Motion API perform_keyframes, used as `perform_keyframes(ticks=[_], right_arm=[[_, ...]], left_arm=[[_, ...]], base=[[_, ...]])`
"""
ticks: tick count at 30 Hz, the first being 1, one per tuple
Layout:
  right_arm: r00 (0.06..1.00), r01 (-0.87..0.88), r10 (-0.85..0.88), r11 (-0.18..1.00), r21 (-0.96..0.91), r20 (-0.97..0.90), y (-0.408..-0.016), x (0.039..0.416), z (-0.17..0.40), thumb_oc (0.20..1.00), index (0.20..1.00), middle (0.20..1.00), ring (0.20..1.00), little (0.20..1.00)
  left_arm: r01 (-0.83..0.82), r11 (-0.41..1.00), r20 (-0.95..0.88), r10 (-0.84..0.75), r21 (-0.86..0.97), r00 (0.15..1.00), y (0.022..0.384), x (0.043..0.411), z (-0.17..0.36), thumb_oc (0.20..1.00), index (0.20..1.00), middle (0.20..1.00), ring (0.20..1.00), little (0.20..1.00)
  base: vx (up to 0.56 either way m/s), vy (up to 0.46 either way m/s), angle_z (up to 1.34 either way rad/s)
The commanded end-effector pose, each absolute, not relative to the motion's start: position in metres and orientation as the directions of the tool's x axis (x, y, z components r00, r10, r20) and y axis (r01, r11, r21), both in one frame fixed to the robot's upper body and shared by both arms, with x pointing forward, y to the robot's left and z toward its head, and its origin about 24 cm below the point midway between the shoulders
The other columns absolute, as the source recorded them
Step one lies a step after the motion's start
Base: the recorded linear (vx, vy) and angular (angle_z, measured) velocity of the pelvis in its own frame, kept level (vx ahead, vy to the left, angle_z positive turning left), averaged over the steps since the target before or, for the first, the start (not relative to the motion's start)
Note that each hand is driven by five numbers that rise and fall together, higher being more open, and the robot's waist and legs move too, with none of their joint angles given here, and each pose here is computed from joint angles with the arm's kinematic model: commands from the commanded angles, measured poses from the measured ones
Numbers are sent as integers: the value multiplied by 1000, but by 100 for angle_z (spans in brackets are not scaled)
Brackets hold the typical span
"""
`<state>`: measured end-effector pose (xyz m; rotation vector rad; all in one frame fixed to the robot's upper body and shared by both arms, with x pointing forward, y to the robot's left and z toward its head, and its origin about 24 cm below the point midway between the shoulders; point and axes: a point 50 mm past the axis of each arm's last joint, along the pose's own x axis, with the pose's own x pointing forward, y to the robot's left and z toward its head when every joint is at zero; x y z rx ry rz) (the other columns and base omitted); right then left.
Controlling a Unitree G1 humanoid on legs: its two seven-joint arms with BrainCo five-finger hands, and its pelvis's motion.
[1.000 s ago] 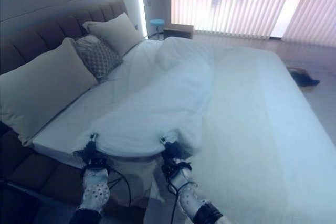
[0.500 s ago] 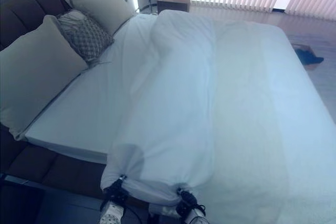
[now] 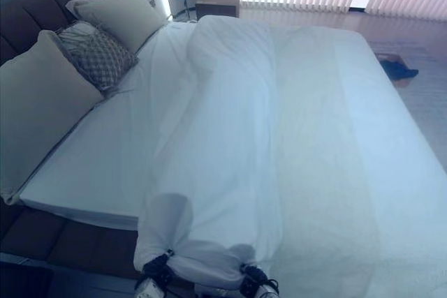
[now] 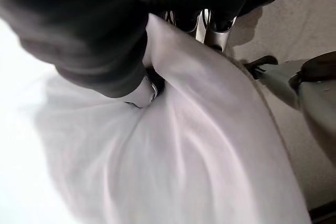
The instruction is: Make the bed
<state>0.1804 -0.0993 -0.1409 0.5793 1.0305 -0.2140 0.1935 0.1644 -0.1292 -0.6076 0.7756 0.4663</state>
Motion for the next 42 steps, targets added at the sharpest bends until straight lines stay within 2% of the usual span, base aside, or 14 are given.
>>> perform_keyframes(ticks=[1,18,22,23,24,25,28,31,34,35,36,38,40,42], right_arm=[[415,428,9,880,204,-910,-130,162,-153,200,200,200,200,200],[446,383,14,901,205,-895,-135,184,-144,200,200,200,200,200],[571,299,29,923,241,-820,-127,213,-127,200,200,200,200,200],[755,176,121,909,377,-644,-112,241,-94,200,200,200,200,200],[755,176,121,909,377,-645,-112,241,-94,200,200,200,200,200],[861,87,170,879,468,-479,-110,251,-64,200,200,200,200,200],[924,7,193,853,522,-329,-108,264,-28,200,200,200,200,200],[978,-201,203,832,517,54,-111,290,66,200,200,200,200,200],[835,-467,232,779,419,500,-110,272,166,200,200,200,200,200],[689,-564,227,764,312,688,-112,247,207,200,200,200,200,200],[690,-564,227,764,313,687,-112,247,207,200,200,200,200,200],[610,-565,215,793,228,763,-120,230,220,200,200,200,200,200],[695,-607,271,717,341,666,-112,228,190,200,200,200,200,200],[860,-504,333,674,540,387,-103,232,121,200,200,200,200,200]], left_arm=[[-566,814,-822,229,-133,522,191,168,-143,200,200,200,200,200],[-474,876,-858,172,-92,485,179,175,-145,200,200,200,200,200],[-477,870,-827,173,-127,535,176,188,-138,200,200,200,200,200],[-507,790,-678,164,-344,716,174,219,-109,200,200,200,200,200],[-508,790,-679,164,-344,716,174,219,-109,200,200,200,200,200],[-449,736,-530,145,-506,835,177,231,-84,200,200,200,200,200],[-384,705,-394,160,-597,905,183,242,-54,200,200,200,200,200],[-196,684,-55,222,-703,973,201,266,25,200,200,200,200,200],[145,731,435,225,-667,872,205,255,140,200,200,200,200,200],[317,809,708,164,-495,687,199,225,200,200,200,200,200,200],[316,809,707,164,-495,688,199,225,199,200,200,200,200,200],[305,895,844,128,-324,521,203,197,226,200,200,200,200,200],[312,861,810,174,-401,560,206,193,212,200,200,200,200,200],[124,821,617,310,-558,723,222,203,160,200,200,200,200,200]], base=[[18,2,-5],[25,10,-3],[0,0,0],[0,0,0],[0,0,0],[0,0,0],[42,-22,2],[55,-26,2],[36,-38,0],[30,-39,-3],[5,-30,-5],[-17,-20,-7],[-42,-45,-13],[-87,-69,-8]])
